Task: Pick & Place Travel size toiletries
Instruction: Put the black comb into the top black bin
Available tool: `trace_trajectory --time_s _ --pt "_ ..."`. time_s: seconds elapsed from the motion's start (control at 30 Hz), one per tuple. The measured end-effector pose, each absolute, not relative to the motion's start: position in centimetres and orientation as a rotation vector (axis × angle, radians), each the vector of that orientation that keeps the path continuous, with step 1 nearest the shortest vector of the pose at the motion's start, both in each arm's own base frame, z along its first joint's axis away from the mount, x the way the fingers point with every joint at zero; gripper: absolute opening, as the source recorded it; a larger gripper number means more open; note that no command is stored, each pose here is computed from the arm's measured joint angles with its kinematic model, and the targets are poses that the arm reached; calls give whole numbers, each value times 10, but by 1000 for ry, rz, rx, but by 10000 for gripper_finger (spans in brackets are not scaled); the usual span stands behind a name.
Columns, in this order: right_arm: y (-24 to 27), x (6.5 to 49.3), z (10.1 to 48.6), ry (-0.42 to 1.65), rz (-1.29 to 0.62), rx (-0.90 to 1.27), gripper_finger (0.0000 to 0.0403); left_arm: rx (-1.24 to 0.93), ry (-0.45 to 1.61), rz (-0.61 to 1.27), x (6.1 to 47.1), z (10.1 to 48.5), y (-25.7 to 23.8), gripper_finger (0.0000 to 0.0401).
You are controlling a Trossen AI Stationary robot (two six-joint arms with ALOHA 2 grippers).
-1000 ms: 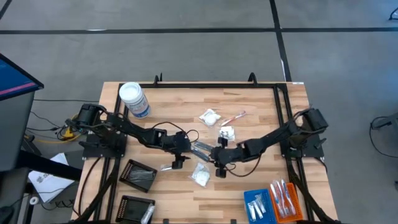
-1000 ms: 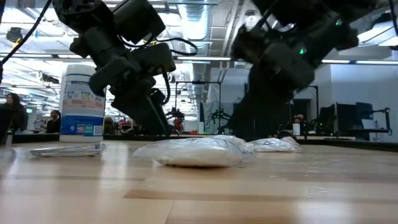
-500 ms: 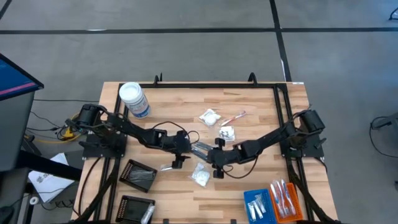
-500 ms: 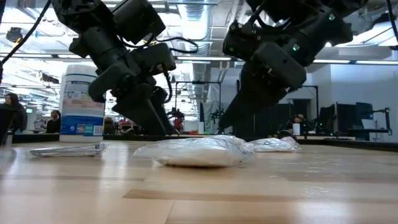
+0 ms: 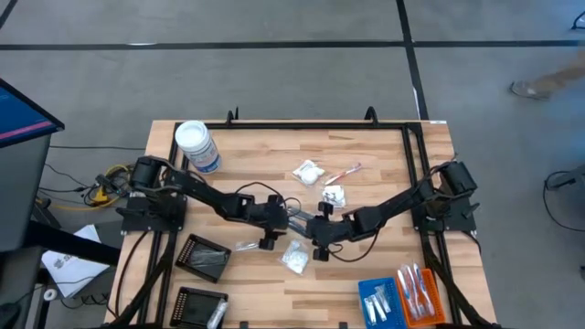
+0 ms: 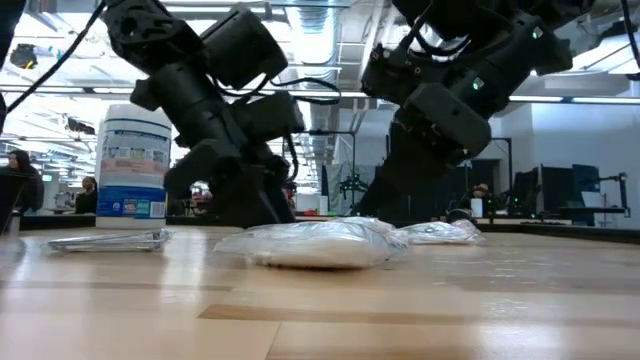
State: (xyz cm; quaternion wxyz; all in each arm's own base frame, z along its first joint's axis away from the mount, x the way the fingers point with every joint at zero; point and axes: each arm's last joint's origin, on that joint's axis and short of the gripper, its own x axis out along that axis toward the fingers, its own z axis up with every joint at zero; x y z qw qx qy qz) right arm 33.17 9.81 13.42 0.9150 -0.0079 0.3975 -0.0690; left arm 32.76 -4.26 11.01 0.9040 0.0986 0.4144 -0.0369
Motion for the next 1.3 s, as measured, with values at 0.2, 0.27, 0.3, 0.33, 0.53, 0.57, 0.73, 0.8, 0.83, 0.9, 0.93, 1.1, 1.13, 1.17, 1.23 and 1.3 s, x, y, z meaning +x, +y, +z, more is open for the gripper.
trace_trajectory --time_s 0.2,0.27,0.3,0.33,0.53,0.57,0.73,0.8,0.83,0.9,0.93,1.1,1.13,1.17,1.23,1.3 --pt "91 332 115 900 -184 -11 118 230 847 -72 334 112 -45 204" --pt "90 332 114 911 -201 8 118 226 848 -70 334 112 -45 204" --pt "89 332 113 916 -211 19 118 226 848 -70 334 112 -45 204" --pt "88 332 112 918 -219 27 118 227 848 -71 334 112 -45 204" --pt "85 333 107 937 -228 38 118 253 847 -56 334 112 -45 204" --pt "83 333 105 951 -227 51 118 259 846 -57 334 112 -45 204" --pt "77 336 99 985 -214 84 118 265 846 -53 334 112 -44 204" --pt "77 336 98 987 -205 66 118 263 846 -51 334 112 -44 204" --pt "77 336 98 986 -201 58 118 252 846 -47 334 112 -44 204" --pt "79 335 97 986 -191 42 118 237 846 -44 334 112 -44 204" --pt "80 335 98 985 -187 33 118 236 847 -44 334 112 -44 204" --pt "83 334 98 981 -169 8 118 235 846 -43 334 112 -44 204" --pt "83 334 98 979 -168 8 118 236 846 -40 334 112 -44 205" --pt "83 334 98 978 -167 8 118 234 846 -39 334 112 -44 204" --pt "83 335 98 980 -166 9 118 204 847 -20 334 112 -43 204" --pt "85 336 100 984 -159 7 118 153 848 17 334 112 -39 204"
